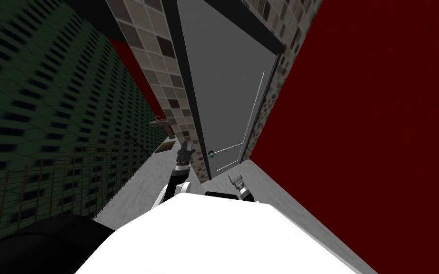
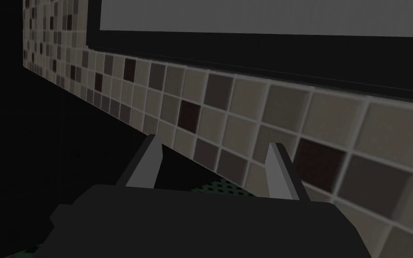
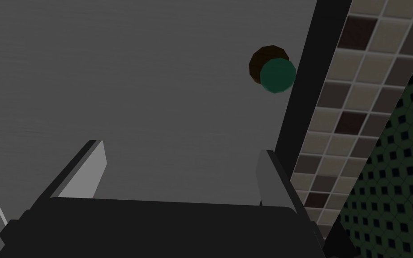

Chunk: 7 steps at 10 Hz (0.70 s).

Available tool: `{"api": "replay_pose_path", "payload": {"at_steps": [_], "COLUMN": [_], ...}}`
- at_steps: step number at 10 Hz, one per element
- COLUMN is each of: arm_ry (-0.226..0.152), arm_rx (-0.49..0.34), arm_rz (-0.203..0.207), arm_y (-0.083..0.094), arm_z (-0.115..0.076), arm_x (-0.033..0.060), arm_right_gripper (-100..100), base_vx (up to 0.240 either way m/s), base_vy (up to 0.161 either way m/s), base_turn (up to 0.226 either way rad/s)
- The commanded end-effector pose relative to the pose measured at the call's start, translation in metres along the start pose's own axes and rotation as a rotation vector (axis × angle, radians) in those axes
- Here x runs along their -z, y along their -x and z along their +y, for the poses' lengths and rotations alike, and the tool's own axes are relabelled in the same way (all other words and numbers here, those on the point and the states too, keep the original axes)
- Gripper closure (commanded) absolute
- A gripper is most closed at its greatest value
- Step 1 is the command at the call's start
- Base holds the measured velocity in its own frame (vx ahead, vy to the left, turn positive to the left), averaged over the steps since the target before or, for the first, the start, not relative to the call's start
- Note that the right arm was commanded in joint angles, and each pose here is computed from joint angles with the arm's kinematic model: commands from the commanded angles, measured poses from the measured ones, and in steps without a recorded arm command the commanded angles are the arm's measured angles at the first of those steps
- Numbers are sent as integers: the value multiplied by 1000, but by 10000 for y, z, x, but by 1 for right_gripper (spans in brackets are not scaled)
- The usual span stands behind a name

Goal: Push the door open

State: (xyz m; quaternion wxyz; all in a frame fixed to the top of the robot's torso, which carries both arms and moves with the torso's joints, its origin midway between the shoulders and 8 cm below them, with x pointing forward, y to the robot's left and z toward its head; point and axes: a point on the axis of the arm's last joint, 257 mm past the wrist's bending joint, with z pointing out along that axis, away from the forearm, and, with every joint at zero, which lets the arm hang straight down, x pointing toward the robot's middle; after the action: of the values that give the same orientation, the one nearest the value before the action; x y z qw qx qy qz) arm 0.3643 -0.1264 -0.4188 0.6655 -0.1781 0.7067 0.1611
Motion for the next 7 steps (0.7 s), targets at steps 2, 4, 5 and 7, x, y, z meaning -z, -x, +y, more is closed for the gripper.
{"api": "replay_pose_path", "payload": {"at_steps": [2,4,5,7], "arm_ry": [-72,-133,-164,-196], "arm_rx": [-2,-5,-6,-8], "arm_rz": [6,9,10,9], "arm_y": [-24,-39,-41,-40], "arm_z": [-369,-681,-838,-993], "arm_x": [118,221,277,334], "arm_right_gripper": [-100,-100,-100,-100], "base_vx": [-51,-51,-21,-12], "base_vy": [43,72,107,93], "base_turn": [324,285,312,233]}}
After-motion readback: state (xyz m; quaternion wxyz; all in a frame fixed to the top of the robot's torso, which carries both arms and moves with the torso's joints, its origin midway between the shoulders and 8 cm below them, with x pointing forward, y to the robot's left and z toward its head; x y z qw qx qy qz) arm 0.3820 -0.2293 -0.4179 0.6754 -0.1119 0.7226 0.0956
